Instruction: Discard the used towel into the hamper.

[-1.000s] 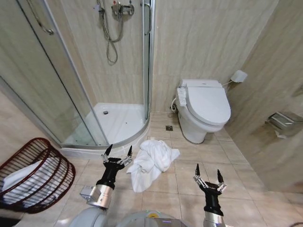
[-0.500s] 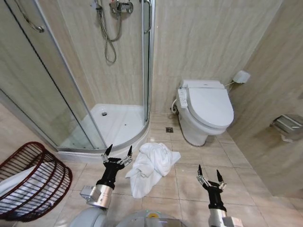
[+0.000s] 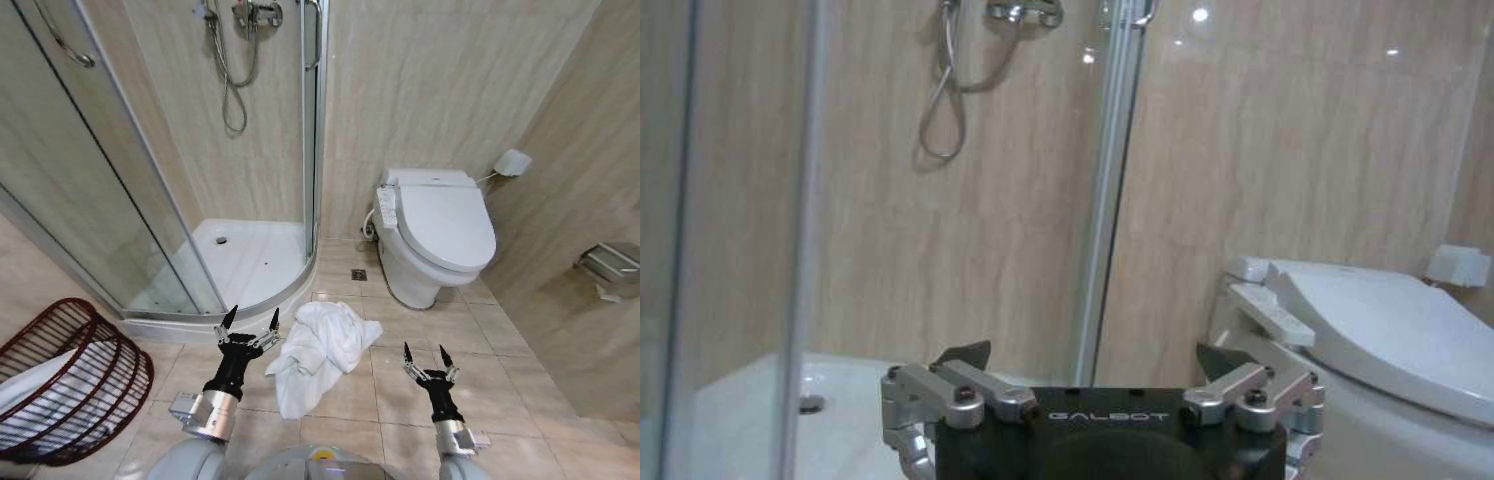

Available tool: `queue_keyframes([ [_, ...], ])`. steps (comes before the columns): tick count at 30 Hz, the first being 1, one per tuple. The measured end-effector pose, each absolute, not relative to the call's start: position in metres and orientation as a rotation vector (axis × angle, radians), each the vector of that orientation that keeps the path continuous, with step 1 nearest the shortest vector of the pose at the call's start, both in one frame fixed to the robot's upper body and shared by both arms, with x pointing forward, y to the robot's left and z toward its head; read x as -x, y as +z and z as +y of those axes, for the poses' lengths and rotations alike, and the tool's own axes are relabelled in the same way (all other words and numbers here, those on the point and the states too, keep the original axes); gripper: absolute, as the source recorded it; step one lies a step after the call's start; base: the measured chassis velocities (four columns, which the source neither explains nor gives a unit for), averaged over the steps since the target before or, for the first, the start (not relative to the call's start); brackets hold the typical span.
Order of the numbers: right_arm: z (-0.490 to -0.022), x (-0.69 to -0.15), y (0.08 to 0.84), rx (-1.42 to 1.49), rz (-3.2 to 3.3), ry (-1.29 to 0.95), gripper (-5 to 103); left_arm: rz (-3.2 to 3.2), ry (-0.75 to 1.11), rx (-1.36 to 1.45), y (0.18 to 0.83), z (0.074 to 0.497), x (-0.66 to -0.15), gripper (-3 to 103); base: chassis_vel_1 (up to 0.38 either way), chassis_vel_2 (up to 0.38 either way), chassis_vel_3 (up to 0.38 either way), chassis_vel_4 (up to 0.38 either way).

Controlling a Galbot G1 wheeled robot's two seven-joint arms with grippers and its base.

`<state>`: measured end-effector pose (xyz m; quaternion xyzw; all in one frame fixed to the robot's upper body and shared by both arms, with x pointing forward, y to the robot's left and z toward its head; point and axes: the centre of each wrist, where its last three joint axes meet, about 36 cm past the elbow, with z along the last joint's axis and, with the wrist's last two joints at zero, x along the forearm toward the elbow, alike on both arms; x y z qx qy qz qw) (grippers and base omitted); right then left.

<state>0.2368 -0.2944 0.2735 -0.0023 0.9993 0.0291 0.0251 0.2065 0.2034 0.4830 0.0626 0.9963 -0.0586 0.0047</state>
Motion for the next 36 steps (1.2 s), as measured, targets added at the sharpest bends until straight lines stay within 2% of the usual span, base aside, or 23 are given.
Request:
queue_keyframes([
  [10,-0.319,-0.282,0.252,0.041,3.136,0.098,100,3.121,-0.183,-0.196,0.483,0.203,-0.206,100,0.073,0.067,0.065,0.069],
  [19,-0.306,-0.323,0.224,0.076,3.210,0.077,100,3.121,-0.183,-0.196,0.483,0.203,-0.206,100,0.106,0.112,0.091,0.100],
  [28,-0.298,-0.379,0.206,-0.018,3.358,0.031,100,3.121,-0.184,-0.196,0.483,0.203,-0.206,100,0.120,0.117,0.133,0.130],
  [30,-0.298,-0.397,0.195,-0.040,3.395,0.046,100,3.121,-0.184,-0.196,0.483,0.203,-0.206,100,0.073,0.070,0.077,0.074],
  [36,-0.297,-0.406,0.174,-0.109,3.481,0.131,100,3.121,-0.184,-0.196,0.483,0.203,-0.206,100,0.019,0.013,0.018,0.021],
])
